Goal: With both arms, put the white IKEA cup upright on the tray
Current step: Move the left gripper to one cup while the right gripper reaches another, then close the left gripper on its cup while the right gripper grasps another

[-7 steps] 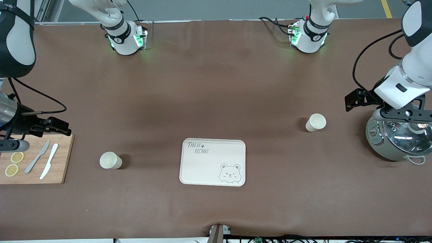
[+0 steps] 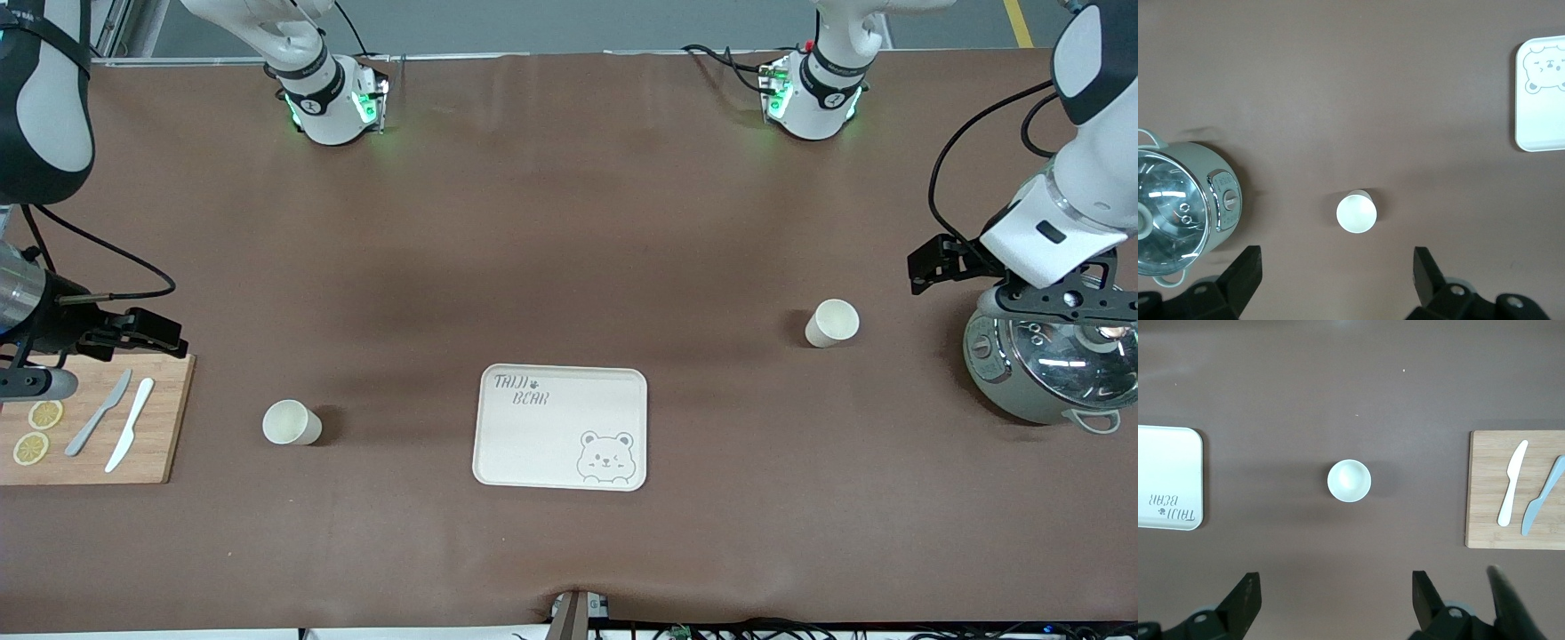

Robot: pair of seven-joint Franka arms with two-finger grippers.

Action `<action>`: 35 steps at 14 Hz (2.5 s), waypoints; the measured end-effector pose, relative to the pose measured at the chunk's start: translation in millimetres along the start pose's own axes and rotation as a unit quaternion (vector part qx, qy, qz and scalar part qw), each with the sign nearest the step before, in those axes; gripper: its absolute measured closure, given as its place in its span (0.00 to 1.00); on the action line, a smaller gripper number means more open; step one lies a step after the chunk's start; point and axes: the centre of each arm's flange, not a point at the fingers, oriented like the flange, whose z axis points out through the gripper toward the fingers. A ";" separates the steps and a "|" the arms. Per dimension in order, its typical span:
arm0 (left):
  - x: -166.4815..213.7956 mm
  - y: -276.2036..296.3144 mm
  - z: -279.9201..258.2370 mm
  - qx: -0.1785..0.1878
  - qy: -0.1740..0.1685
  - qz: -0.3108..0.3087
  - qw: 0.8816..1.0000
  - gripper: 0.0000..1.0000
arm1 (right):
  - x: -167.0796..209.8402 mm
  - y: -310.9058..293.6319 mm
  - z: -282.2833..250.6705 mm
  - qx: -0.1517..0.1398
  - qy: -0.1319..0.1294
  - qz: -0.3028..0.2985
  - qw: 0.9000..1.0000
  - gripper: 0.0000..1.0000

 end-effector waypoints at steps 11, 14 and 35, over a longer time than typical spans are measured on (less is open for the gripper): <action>-35.3 1.3 113.1 -0.017 -0.008 -0.008 1.000 0.00 | 1.7 4.2 2.0 -0.020 0.002 -0.001 1.000 0.00; -54.5 -1.6 148.1 -0.016 0.002 -0.009 1.000 0.00 | 8.1 5.2 14.4 -0.021 0.006 -0.001 1.000 0.00; -97.5 -41.3 341.8 -0.026 0.061 0.029 0.997 0.00 | 28.7 38.4 213.1 -0.023 -0.006 -0.065 0.998 0.00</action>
